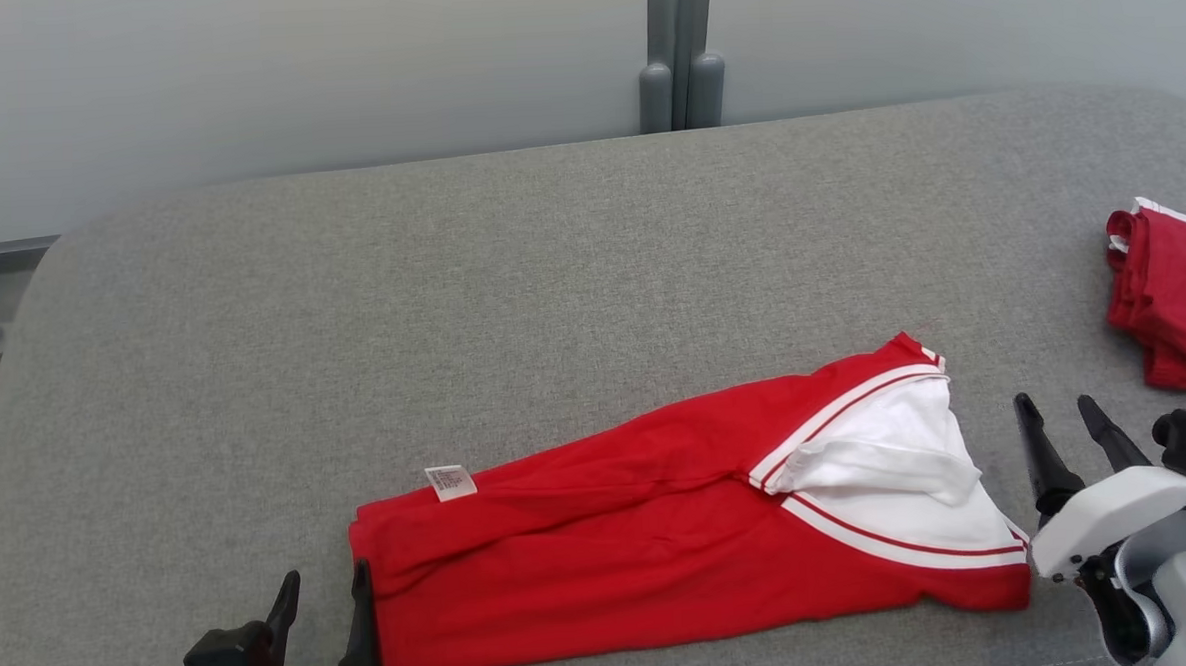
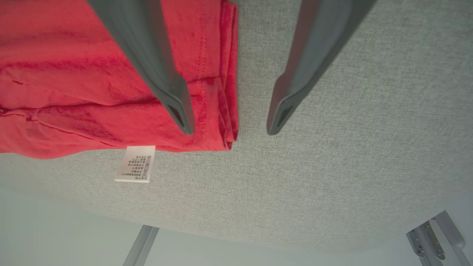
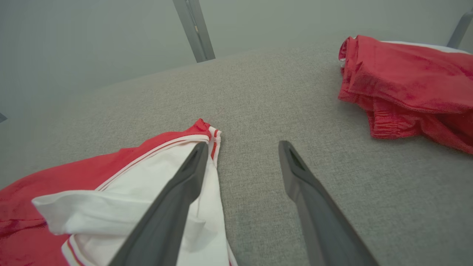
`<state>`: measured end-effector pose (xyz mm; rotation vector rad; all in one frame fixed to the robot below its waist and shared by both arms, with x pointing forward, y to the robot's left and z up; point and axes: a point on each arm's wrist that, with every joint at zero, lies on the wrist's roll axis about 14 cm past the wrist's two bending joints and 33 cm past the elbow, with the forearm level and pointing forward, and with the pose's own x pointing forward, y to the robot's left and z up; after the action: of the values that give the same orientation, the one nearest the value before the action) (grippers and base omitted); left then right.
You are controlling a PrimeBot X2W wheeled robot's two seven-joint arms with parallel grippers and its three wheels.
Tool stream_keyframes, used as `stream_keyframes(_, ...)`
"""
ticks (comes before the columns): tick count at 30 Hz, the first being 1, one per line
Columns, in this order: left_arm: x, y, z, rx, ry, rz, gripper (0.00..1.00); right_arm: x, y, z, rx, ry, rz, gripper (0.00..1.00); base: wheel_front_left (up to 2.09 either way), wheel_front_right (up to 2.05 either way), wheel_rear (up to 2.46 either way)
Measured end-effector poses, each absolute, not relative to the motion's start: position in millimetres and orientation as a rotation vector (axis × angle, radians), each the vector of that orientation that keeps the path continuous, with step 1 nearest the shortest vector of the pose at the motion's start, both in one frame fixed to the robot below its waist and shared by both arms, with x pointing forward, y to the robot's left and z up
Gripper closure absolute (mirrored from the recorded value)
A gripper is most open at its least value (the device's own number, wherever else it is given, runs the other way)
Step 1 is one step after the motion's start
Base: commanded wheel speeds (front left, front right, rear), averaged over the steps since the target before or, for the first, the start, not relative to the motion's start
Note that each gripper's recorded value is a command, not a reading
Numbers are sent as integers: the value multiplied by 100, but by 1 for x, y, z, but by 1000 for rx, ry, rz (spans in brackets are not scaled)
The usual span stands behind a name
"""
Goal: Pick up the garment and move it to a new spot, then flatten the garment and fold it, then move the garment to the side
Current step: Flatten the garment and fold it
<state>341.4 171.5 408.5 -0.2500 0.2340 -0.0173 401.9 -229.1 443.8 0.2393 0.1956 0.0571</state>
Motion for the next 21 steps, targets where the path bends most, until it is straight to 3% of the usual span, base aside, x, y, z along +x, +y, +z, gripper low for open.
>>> stream_keyframes(4,340,172,409,-250,231,-15,0,408,-200,459,228,133,119,0,0,0,0)
stream_keyframes(12,335,175,410,-260,227,-2,0,394,-121,445,228,195,335,0,0,0,0)
stream_keyframes(21,329,182,407,-272,233,31,0,395,-73,443,165,225,511,0,0,0,0)
